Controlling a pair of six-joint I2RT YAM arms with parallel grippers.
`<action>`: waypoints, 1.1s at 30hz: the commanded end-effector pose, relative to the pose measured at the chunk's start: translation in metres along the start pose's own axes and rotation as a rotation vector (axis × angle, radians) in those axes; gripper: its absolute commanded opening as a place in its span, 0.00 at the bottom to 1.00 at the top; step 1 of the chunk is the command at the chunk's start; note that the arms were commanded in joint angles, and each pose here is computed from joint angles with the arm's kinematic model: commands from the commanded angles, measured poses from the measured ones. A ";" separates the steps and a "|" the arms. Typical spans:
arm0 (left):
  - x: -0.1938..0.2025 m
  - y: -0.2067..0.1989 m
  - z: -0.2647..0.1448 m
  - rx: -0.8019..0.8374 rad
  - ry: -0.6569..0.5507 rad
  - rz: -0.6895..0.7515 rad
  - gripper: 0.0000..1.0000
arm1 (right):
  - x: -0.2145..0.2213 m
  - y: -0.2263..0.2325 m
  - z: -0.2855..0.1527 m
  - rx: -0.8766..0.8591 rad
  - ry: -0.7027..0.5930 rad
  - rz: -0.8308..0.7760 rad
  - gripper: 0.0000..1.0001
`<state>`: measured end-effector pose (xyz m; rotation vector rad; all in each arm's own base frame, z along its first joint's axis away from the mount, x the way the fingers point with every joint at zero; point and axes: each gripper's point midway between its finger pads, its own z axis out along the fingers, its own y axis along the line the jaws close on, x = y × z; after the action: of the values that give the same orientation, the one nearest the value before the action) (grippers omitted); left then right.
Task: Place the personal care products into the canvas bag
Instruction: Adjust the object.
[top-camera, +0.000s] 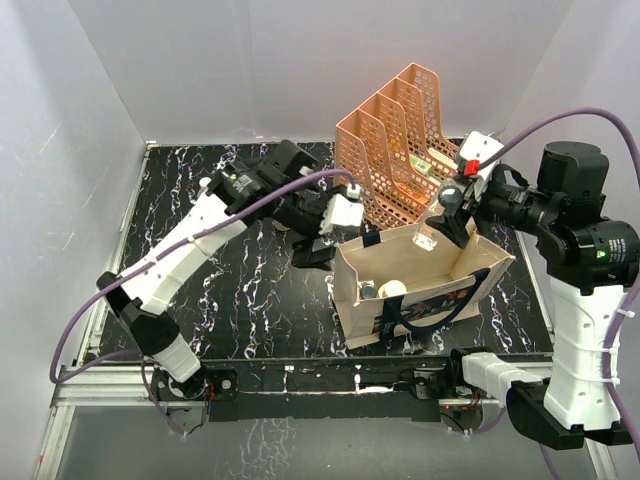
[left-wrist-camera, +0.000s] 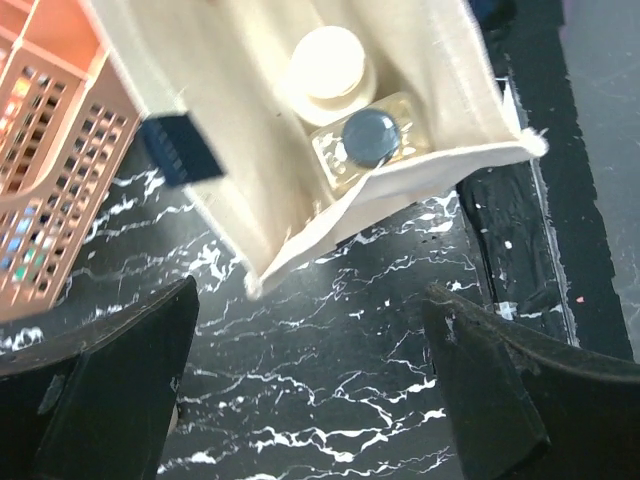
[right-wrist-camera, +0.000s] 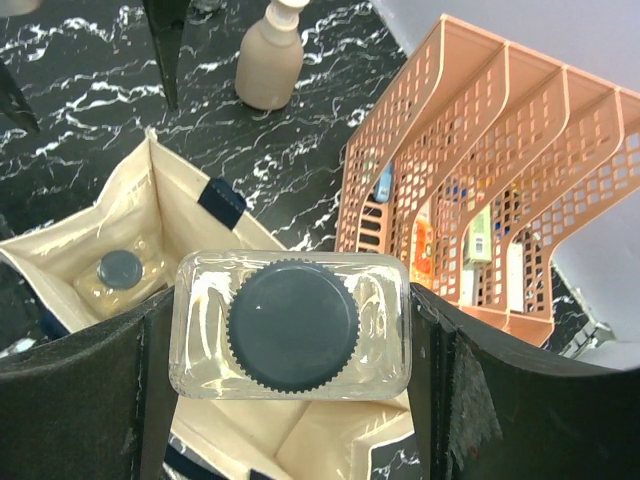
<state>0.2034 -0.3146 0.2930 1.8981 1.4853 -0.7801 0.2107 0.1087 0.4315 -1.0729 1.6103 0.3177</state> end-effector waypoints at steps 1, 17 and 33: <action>-0.018 -0.023 0.008 0.085 0.016 0.125 0.91 | -0.020 -0.005 -0.007 0.035 -0.097 -0.136 0.08; -0.018 -0.047 0.060 0.234 0.125 0.283 0.63 | 0.011 0.000 -0.002 0.012 -0.028 -0.077 0.08; 0.000 -0.026 0.063 0.144 0.241 0.368 0.00 | 0.033 0.020 0.012 -0.091 -0.028 -0.027 0.08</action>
<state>0.1695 -0.3642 0.2423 2.3501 1.2046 -0.5780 0.1962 0.1022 0.3687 -1.1149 1.7565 0.4138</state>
